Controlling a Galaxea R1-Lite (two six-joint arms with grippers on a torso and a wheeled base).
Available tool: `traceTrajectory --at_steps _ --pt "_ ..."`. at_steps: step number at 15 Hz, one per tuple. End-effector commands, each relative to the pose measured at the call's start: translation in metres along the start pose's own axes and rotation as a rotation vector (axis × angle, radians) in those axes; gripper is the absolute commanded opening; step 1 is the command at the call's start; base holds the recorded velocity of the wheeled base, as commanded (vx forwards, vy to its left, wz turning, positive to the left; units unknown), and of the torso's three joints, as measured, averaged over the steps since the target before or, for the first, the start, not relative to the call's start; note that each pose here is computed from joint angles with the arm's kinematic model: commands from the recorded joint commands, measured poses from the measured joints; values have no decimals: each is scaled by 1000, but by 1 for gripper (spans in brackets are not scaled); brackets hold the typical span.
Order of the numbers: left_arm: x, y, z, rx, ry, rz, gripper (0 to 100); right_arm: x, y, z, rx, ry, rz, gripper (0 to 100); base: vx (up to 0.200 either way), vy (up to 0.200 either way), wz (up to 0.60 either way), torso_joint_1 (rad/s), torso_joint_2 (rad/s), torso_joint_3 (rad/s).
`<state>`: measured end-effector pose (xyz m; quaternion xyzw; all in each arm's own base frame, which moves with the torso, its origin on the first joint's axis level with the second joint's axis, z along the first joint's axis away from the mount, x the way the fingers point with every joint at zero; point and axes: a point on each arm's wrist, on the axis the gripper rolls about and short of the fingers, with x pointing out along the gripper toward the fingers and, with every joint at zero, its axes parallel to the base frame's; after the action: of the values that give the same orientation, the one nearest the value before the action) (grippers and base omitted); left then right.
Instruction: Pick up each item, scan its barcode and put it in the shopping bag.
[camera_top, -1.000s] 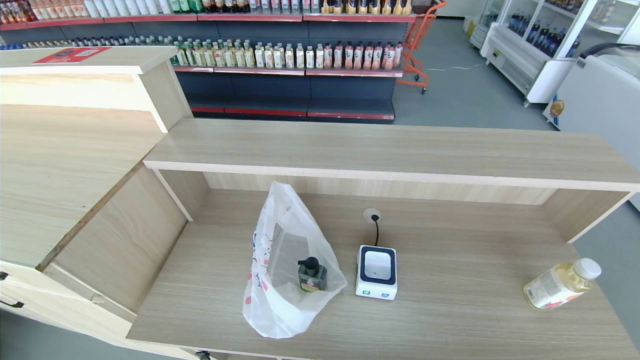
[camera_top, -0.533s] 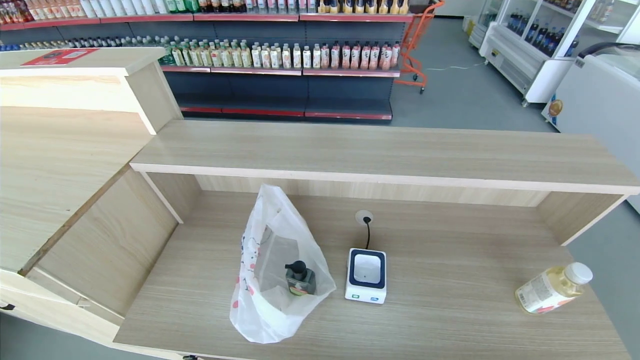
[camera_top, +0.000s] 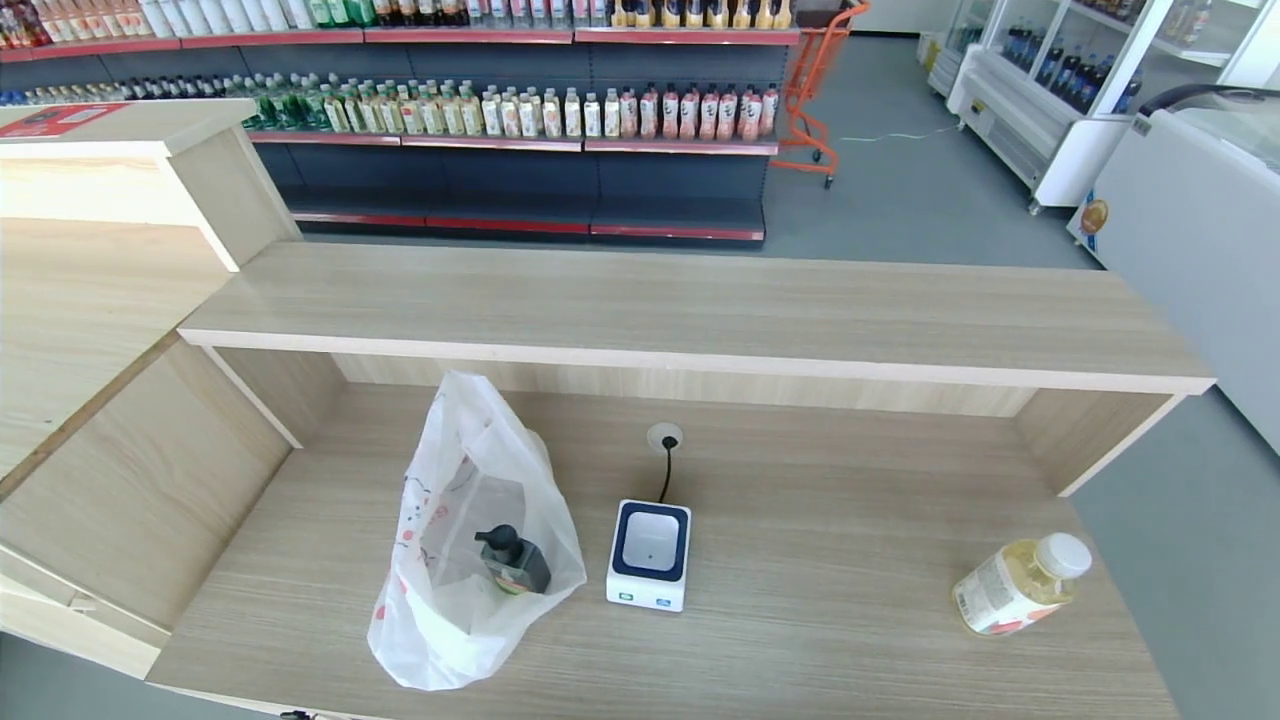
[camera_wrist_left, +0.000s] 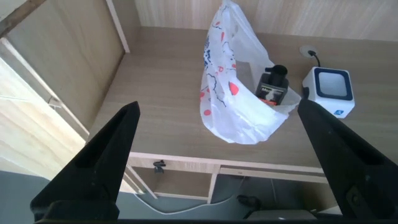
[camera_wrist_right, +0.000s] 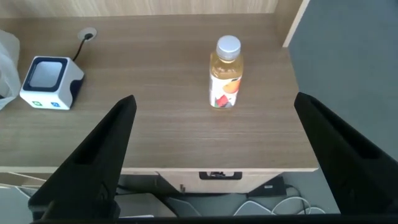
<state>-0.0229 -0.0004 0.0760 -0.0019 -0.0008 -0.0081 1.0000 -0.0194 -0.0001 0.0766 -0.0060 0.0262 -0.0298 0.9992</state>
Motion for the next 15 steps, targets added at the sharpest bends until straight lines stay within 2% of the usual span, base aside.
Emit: traceTrajectory --at_steps 1,8,11,13,15 --pt "0 0 0 -10 -1 1 100 1 0 0 -1 9 0 100 -200 0 0 12 2 2" --pt "0 0 0 -5 -1 -1 100 1 0 0 -1 8 0 100 -200 0 0 8 5 2" --pt "0 0 0 -5 -1 -1 100 1 0 0 1 8 0 100 0 0 0 0 0 0" --pt "0 0 0 7 -1 -1 100 0 0 0 1 6 0 100 0 -200 0 -2 -5 2" --pt "0 0 0 5 -1 -1 100 0 0 0 1 -5 3 100 0 -200 0 5 -12 0"
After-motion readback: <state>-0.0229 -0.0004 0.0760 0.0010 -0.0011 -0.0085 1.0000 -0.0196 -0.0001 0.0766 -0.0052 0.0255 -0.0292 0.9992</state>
